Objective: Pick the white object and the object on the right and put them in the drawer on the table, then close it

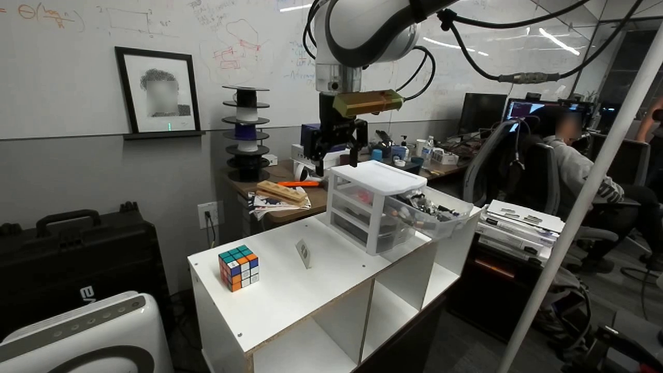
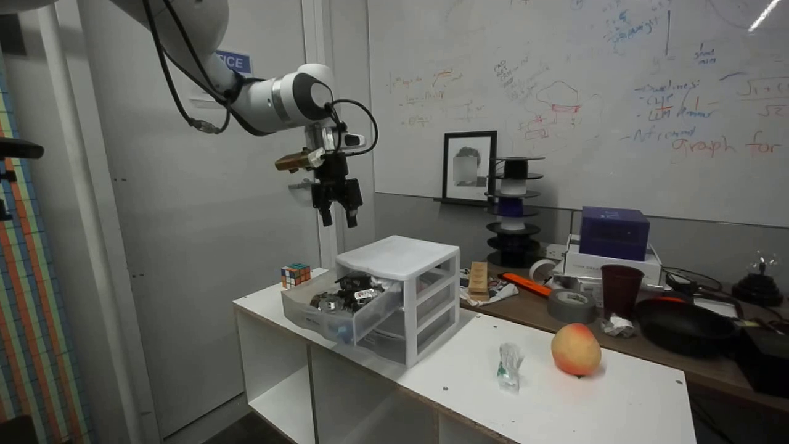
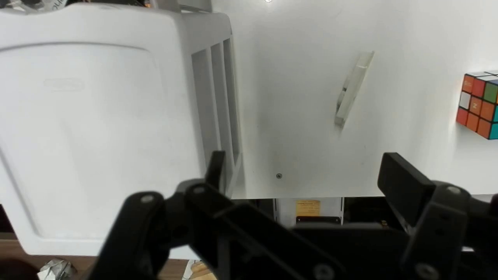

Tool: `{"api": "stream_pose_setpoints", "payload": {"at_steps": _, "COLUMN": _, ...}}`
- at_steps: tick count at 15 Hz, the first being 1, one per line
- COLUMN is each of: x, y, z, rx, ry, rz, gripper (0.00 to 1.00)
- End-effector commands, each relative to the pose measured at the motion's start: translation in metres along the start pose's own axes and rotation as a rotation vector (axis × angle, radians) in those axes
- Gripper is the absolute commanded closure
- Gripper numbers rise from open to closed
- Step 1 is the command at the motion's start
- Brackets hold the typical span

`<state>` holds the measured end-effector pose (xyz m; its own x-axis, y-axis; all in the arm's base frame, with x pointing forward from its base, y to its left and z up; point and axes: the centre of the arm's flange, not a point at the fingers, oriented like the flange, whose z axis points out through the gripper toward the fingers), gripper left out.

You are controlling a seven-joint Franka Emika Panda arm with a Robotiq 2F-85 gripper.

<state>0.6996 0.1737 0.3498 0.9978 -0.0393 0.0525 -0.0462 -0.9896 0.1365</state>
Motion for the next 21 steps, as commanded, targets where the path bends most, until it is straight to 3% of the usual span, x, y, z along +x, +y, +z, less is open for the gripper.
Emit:
{"api": "stream_pose_setpoints", "payload": {"at_steps": 1, "x": 0.000, "y": 0.000, "z": 0.000, "rx": 0.000, "ry": 0.000, "rz": 0.000, "gripper": 0.00}}
{"api": "stream_pose_setpoints", "payload": {"at_steps": 7, "x": 0.009, "y": -0.003, "z": 0.004, "rx": 0.003, "ry": 0.015, "rz": 0.044, "gripper": 0.00}}
{"api": "stream_pose_setpoints", "payload": {"at_steps": 11, "x": 0.030, "y": -0.032, "z": 0.024, "rx": -0.010, "ry": 0.049, "rz": 0.079, "gripper": 0.00}}
{"api": "stream_pose_setpoints", "payload": {"at_steps": 16, "x": 0.033, "y": -0.089, "z": 0.062, "rx": -0.001, "ry": -0.007, "rz": 0.002, "gripper": 0.00}}
{"api": "stream_pose_setpoints", "payload": {"at_steps": 21, "x": 0.021, "y": -0.103, "z": 0.096, "rx": -0.032, "ry": -0.065, "rz": 0.008, "gripper": 0.00}}
